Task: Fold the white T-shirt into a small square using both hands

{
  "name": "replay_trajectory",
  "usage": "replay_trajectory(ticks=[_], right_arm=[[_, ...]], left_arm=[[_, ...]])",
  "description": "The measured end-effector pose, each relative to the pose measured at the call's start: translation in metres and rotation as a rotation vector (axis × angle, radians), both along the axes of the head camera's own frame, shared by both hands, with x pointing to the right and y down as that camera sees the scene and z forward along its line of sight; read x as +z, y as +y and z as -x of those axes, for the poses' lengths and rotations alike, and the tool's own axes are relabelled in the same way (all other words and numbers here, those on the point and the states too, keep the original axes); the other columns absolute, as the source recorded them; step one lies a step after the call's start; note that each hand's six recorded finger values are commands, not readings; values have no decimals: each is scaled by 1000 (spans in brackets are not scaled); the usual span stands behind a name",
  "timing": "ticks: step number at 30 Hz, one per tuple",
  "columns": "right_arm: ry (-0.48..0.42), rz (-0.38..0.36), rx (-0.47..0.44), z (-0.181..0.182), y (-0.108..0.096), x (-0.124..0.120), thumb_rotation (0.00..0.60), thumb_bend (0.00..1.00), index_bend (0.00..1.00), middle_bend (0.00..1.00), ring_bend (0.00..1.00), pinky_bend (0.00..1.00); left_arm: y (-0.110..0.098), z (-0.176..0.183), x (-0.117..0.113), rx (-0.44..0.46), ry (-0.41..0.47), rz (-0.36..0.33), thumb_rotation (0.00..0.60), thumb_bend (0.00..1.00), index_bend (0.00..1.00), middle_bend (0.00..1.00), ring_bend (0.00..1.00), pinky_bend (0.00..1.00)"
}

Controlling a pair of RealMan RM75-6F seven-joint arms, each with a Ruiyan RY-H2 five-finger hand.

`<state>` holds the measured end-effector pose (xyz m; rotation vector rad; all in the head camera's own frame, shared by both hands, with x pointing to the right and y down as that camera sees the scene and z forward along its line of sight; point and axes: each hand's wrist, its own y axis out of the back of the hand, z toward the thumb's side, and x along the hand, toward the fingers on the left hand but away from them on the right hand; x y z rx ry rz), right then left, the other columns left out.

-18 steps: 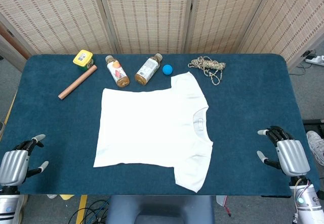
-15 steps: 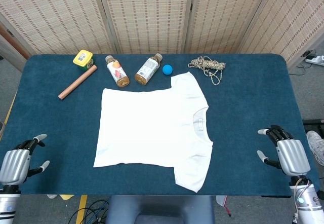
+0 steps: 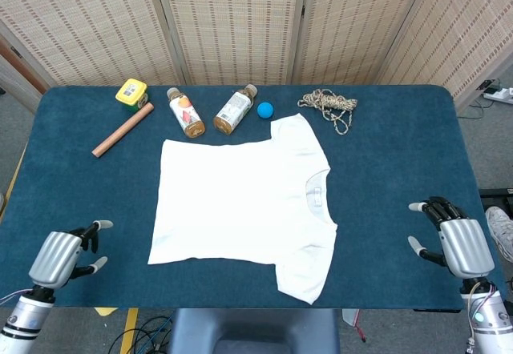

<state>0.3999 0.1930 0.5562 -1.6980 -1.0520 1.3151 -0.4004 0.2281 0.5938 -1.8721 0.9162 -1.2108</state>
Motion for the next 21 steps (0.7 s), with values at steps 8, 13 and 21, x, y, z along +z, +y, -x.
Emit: replay_trajectory(ticks=[8,13,21], right_arm=[[-1,5,-5,2,0,1,600,260,292,322,241,329],[-3,10,-2,2,1,2,600,260,292,322,241,329],[-3,15,-1,1,1,3,600,260,292,322,241,329]], left_arm=[[2,-40,24,147,52,35,600,206,378,897,841,960],[9,-56,39,200,54,69,600,206,387,907,847,960],[18,-72,67,227,23,122,600,206,398,909,848,961]])
